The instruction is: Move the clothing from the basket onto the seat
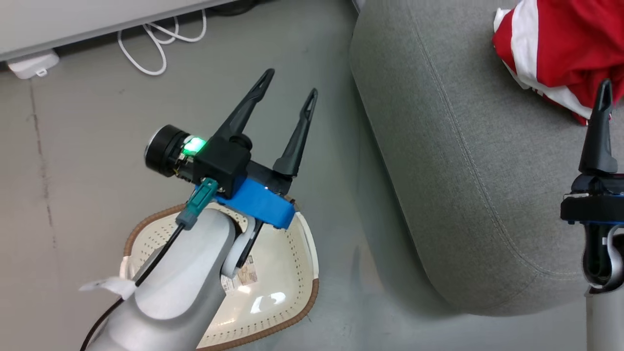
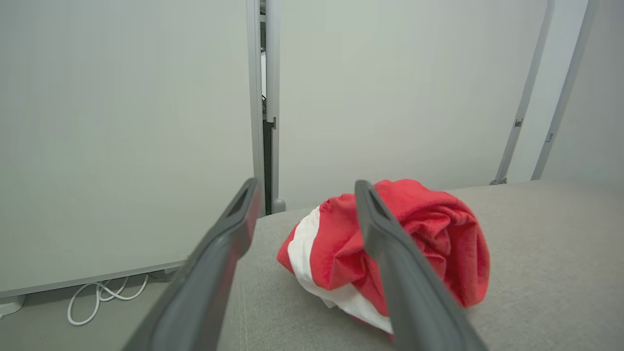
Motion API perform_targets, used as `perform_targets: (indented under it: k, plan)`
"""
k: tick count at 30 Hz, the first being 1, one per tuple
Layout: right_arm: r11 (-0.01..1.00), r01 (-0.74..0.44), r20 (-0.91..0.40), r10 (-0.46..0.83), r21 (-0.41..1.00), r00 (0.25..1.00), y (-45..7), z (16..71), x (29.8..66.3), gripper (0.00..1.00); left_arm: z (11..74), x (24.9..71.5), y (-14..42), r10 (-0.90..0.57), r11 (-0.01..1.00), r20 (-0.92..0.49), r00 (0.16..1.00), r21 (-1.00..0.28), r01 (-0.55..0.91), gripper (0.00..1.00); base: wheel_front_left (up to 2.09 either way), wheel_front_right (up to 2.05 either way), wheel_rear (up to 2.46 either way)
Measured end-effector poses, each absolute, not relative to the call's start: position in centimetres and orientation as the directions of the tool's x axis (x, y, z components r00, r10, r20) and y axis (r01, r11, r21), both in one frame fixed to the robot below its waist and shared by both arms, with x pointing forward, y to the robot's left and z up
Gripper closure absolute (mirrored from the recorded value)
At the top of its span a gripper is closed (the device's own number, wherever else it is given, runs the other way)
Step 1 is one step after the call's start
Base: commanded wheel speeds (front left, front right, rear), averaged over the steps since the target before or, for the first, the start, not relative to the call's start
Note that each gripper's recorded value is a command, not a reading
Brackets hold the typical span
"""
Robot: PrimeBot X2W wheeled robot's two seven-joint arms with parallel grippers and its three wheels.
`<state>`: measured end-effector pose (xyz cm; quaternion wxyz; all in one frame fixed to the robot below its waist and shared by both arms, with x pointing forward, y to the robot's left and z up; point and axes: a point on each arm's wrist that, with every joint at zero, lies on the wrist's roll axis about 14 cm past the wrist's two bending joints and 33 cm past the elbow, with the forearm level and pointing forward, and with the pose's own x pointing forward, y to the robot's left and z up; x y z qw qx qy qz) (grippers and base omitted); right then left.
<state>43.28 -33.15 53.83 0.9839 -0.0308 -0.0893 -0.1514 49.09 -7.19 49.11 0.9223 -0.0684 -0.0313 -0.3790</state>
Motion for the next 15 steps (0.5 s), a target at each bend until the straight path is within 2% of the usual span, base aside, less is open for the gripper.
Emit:
perform_targets:
  k: [8,15]
  plan:
    - [0.986,0.166,0.242,-0.160,-0.007,0.957,-28.1,55.8,43.7,0.00,51.4,48.4,-1.3,-0.552,0.821,0.138,0.822,-0.081,0.565,0.00,0.00,0.00,0.00]
    - [0.995,0.093,0.238,-0.098,0.031,0.966,-25.1,55.7,43.3,0.00,52.2,47.0,3.7,-0.427,0.895,0.143,0.893,-0.077,0.440,0.00,0.00,0.00,0.00]
